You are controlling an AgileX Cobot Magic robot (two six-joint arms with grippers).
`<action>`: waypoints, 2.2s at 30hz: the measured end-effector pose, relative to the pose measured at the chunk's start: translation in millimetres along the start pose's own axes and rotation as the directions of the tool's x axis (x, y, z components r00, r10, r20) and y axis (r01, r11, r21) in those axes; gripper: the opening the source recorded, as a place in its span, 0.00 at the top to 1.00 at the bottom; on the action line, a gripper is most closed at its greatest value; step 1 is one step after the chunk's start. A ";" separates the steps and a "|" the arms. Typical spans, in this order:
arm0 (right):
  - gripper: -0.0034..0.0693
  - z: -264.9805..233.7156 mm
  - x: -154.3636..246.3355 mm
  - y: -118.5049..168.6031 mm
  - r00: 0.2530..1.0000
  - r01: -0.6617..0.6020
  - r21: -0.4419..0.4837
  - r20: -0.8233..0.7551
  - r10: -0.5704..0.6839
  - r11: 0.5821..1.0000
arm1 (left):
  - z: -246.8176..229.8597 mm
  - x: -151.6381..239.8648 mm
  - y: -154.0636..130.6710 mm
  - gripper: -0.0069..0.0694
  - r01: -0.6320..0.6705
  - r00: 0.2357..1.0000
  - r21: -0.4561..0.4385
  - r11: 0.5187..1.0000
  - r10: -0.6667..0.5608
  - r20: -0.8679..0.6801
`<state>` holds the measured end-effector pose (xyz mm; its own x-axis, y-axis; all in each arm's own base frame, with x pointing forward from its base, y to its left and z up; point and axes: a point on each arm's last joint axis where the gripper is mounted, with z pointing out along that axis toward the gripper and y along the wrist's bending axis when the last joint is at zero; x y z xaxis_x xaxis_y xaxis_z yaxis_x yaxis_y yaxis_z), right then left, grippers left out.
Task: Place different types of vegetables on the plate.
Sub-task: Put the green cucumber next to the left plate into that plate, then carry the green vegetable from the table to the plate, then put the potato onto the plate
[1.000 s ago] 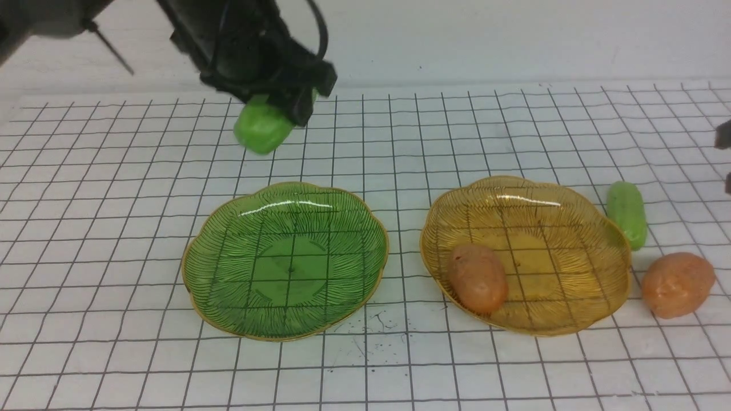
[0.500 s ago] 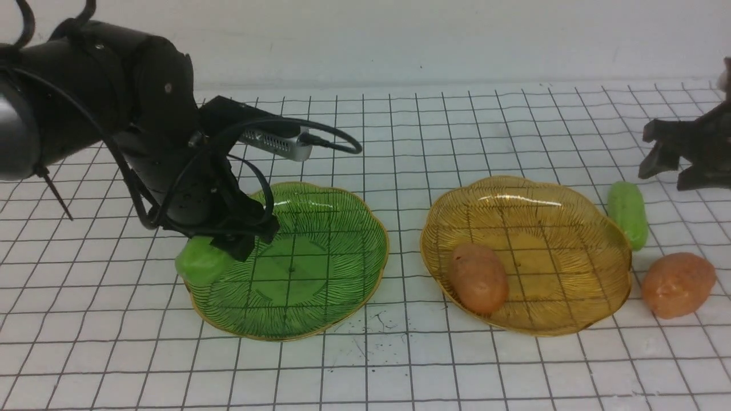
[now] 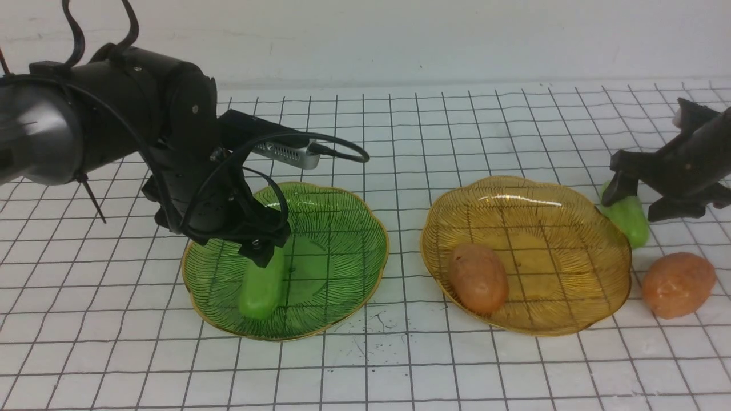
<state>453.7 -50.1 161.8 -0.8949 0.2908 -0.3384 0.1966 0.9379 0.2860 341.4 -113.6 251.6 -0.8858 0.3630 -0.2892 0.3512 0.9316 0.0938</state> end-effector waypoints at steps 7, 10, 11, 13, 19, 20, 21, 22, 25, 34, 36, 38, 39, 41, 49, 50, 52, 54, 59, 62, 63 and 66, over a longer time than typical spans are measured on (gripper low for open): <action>0.43 -26.3 -14.4 -5.4 0.999 -0.008 0.001 0.042 0.008 1.000 | -26.1 -3.9 7.9 0.45 0.013 1.000 -0.060 0.998 -0.014 -0.012; 0.43 -67.6 -29.2 4.9 0.992 0.004 -0.021 0.123 -0.001 1.000 | -47.6 -1.9 13.0 0.75 0.025 0.999 -0.098 0.995 -0.022 0.024; 0.43 -83.0 -33.4 10.6 0.988 0.005 -0.036 0.155 0.000 0.999 | -53.5 -0.1 14.1 0.81 0.029 0.999 -0.104 0.994 -0.025 0.039; 0.43 -125.5 -38.5 35.4 0.974 0.017 -0.108 0.227 0.008 0.994 | -76.3 5.2 16.5 0.89 0.068 0.994 -0.111 0.991 -0.058 0.091; 0.43 -163.0 -9.8 130.0 0.969 0.182 -0.289 0.215 -0.122 0.940 | -136.6 27.3 16.7 0.92 0.152 0.959 -0.046 0.987 -0.136 0.251; 0.43 -160.3 -0.5 150.6 0.966 0.224 -0.314 0.200 -0.166 0.923 | -145.6 32.0 15.8 0.92 0.158 0.950 -0.026 0.987 -0.144 0.278; 0.43 -156.8 9.8 171.3 0.959 0.265 -0.336 0.187 -0.212 0.904 | -159.1 40.7 15.0 0.92 0.162 0.933 -0.002 0.987 -0.153 0.327; 0.43 -150.8 21.1 191.1 0.950 0.306 -0.355 0.171 -0.261 0.883 | -166.6 47.6 14.3 0.92 0.165 0.921 0.014 0.986 -0.159 0.357; 0.43 -132.3 53.9 245.9 0.912 0.409 -0.405 0.160 -0.376 0.818 | -178.4 70.3 13.0 0.92 0.166 0.899 0.035 0.986 -0.166 0.406; 0.43 -47.3 118.5 325.0 0.863 0.494 -0.443 0.147 -0.483 0.748 | -175.2 140.1 6.3 0.92 0.170 0.895 0.076 0.983 -0.186 0.405; 0.43 -27.8 125.8 329.1 0.876 0.468 -0.447 0.116 -0.469 0.763 | -172.2 156.1 4.8 0.92 0.170 0.892 0.084 0.982 -0.190 0.411; 0.43 -18.2 129.6 329.1 0.886 0.443 -0.450 0.088 -0.455 0.776 | -170.6 162.3 4.4 0.92 0.169 0.888 0.085 0.982 -0.190 0.418; 0.41 -12.2 131.2 328.8 0.896 0.419 -0.455 0.067 -0.439 0.786 | -169.0 168.1 3.9 0.92 0.169 0.885 0.087 0.982 -0.190 0.426; 0.36 -5.0 133.9 328.4 0.910 0.381 -0.465 0.034 -0.414 0.799 | -164.9 181.4 2.9 0.92 0.168 0.879 0.089 0.982 -0.190 0.438; 0.16 -19.9 127.6 321.3 0.870 0.410 -0.459 -0.064 -0.489 0.788 | -159.5 193.9 1.8 0.92 0.167 0.865 0.094 0.981 -0.192 0.464; 0.16 -21.0 126.5 320.4 0.867 0.413 -0.457 -0.068 -0.494 0.788 | -159.5 193.9 1.8 0.92 0.167 0.865 0.094 0.981 -0.192 0.464; 0.17 -44.7 107.1 308.6 0.833 0.461 -0.418 -0.100 -0.544 0.783 | -159.5 193.9 1.8 0.92 0.168 0.865 0.094 0.981 -0.193 0.464; 0.24 -72.0 83.0 295.1 0.842 0.489 -0.349 -0.049 -0.537 0.799 | -159.6 193.6 1.7 0.92 0.168 0.863 0.096 0.981 -0.194 0.466; 0.50 -151.3 48.6 236.9 0.875 0.483 -0.106 0.083 -0.476 0.869 | -160.6 191.9 1.7 0.92 0.167 0.853 0.100 0.981 -0.194 0.485; 0.62 -180.1 49.3 196.7 0.899 0.430 0.004 0.090 -0.429 0.903 | -160.7 191.7 1.7 0.92 0.165 0.852 0.099 0.981 -0.192 0.486; 0.65 -182.1 49.5 182.3 0.908 0.409 0.035 0.077 -0.411 0.912 | -160.7 191.7 1.7 0.92 0.164 0.853 0.098 0.982 -0.191 0.486; 0.73 -191.0 51.3 133.6 0.946 0.314 0.106 0.047 -0.320 0.944 | -160.7 191.7 1.7 0.92 0.164 0.853 0.098 0.982 -0.191 0.486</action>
<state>357.6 53.9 353.9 -0.8908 -0.0157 -0.4542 -0.0527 0.9962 0.0689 123.4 -39.4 349.4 -0.6746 0.1224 -0.7279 0.2293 0.9721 -0.0491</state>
